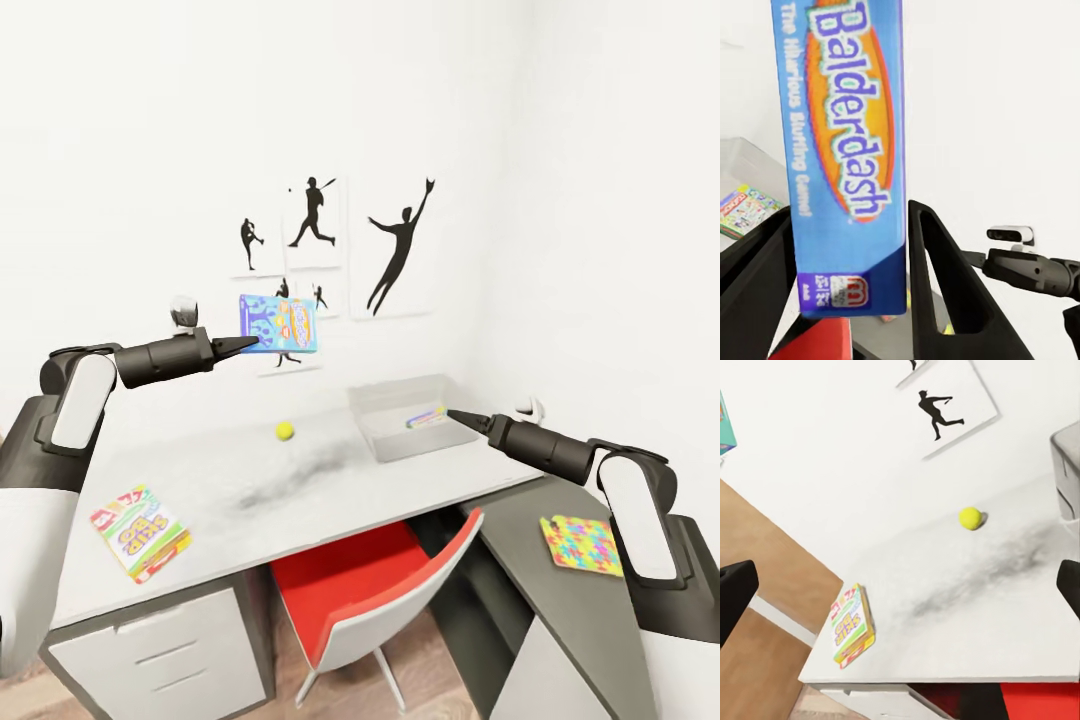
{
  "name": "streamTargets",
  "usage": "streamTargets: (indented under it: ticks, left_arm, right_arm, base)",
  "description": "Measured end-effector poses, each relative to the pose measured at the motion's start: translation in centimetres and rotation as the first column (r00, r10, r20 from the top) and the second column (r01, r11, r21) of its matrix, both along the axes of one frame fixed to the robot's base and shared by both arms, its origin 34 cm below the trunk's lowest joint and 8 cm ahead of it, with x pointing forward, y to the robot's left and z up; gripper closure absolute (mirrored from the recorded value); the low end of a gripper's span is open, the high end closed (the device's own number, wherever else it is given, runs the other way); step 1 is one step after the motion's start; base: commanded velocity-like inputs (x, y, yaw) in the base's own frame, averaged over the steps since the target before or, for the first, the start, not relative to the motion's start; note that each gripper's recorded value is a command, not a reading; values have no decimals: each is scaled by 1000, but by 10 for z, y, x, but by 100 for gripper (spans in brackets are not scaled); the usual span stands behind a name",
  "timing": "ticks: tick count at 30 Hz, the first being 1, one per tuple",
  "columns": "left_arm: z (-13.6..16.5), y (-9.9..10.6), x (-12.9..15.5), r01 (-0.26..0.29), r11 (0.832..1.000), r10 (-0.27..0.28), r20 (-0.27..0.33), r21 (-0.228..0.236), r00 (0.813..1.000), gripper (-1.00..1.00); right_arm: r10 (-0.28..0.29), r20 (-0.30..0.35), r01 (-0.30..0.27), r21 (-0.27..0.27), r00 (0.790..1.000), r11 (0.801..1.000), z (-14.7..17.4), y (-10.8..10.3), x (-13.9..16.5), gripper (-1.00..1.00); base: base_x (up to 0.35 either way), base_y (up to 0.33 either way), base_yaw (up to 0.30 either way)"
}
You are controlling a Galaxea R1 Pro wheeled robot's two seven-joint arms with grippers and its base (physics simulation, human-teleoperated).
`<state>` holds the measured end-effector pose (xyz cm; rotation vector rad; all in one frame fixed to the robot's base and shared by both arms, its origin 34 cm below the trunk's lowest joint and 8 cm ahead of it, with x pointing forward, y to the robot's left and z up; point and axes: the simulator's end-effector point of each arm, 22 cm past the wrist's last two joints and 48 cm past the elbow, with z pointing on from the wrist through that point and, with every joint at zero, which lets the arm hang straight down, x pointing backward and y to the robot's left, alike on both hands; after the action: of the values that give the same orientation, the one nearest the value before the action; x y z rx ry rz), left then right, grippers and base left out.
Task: Put all the toys in the child's room - the three board games (two on the bed and one on the table), the two jigsaw puzzles on the table, and the tennis ball on the table - inside the toy box on the table in the child's room.
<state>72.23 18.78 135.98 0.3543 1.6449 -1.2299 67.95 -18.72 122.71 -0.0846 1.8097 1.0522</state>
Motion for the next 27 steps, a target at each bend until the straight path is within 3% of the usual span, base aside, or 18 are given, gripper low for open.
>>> streamTargets:
  ticks: [18, 27]
  left_arm:
    - [3, 1, -1, -3, 1000, 3, 6, 2, 1000, 100]
    - [3, 1, -2, -4, 1000, 4, 5, 1, 1000, 100]
  right_arm:
    - [0, 2, 0, -1, 1000, 1000, 1, 0, -1, -100]
    - [-3, 1, 3, -3, 1000, 1000, 1, -1, -1, -100]
  base:
    - [125, -2, -235]
    - [164, 79, -41]
